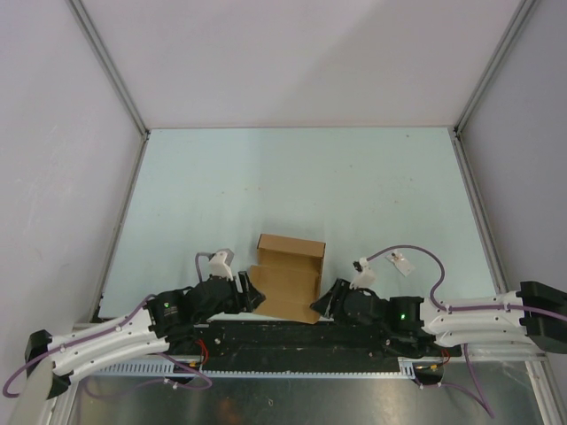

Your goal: Fold the paper box

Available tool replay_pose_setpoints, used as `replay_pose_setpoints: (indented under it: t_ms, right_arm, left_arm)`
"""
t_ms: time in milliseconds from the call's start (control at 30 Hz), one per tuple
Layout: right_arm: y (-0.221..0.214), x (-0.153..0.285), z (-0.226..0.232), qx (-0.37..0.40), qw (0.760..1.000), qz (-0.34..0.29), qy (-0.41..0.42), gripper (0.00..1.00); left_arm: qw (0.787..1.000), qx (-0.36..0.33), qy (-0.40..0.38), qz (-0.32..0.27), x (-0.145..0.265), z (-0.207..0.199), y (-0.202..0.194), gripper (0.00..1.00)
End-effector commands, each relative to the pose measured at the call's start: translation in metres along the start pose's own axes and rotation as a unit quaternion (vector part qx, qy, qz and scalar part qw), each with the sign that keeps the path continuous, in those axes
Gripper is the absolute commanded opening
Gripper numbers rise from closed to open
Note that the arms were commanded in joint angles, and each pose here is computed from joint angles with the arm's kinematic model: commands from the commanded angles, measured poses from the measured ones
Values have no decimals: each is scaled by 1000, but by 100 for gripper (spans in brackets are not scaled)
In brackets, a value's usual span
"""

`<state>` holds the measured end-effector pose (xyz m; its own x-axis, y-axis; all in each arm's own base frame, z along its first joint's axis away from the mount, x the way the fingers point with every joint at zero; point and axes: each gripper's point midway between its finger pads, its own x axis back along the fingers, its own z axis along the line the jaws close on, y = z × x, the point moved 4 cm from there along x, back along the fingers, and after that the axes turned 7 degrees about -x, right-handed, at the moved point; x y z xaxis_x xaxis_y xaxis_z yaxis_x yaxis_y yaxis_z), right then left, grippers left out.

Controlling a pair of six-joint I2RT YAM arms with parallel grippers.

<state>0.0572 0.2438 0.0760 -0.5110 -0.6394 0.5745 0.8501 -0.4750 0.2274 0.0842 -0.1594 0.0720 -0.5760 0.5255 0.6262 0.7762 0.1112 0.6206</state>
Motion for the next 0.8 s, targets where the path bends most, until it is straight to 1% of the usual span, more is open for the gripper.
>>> replay_pose_setpoints:
  t_ms: [0,467,767]
  right_arm:
    - [2,1,14,-7,999,-3,35,51]
    - [-6,-6,26,-6,998,11,54,50]
    - [-10,-14,31,-4,998,17,58,50]
  left_arm:
    - [1000,-6,-18,-12,1,-7,5,73]
    - [997,-6,-71,-17,-1,-25,9,73]
    - [996,-18,-82,2,-8,-29,0,73]
